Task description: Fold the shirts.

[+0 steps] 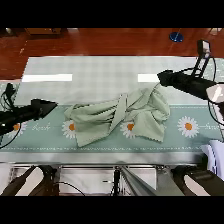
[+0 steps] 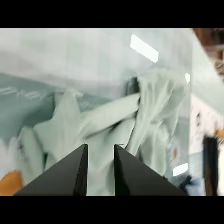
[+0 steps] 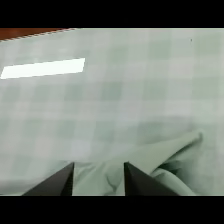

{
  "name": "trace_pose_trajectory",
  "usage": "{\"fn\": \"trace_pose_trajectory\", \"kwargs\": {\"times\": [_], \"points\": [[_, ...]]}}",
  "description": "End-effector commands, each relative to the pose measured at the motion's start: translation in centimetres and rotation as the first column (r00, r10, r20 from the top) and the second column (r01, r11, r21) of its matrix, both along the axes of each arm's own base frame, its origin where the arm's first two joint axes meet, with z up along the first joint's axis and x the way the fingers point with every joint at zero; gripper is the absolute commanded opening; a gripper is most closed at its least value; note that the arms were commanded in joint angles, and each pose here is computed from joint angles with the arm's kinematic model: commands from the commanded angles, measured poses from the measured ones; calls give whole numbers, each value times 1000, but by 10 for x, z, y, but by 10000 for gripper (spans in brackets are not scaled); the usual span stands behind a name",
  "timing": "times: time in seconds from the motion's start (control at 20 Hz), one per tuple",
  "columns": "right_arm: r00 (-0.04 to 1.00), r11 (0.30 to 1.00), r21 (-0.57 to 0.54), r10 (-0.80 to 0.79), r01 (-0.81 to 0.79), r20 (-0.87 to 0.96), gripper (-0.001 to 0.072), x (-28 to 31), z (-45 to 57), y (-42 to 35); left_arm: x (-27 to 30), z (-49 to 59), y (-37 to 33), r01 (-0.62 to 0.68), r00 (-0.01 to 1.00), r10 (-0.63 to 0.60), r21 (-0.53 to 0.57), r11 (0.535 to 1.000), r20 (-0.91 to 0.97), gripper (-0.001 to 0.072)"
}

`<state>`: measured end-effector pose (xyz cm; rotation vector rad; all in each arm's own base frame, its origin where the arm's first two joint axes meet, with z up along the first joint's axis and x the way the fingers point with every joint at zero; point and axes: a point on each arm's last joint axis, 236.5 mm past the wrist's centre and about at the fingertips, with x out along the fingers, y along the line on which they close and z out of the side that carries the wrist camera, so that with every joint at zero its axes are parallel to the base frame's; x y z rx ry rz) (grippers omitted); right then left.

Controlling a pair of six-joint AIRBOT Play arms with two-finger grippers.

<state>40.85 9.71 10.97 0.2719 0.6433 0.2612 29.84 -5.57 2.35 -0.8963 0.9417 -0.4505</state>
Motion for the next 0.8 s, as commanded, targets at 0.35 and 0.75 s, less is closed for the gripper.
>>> {"fn": "trace_pose_trajectory", "kwargs": {"times": [0.35, 0.75], "points": [[887, 940, -339, -192, 43, -420, 405, -89, -65, -135, -145, -67, -30, 393, 833, -309, 98, 914, -459, 607], [814, 943, -318, -257, 94, -522, 416, -102, -91, -167, -131, -98, -64, 467, 807, -332, 185, 864, -488, 608]]}}
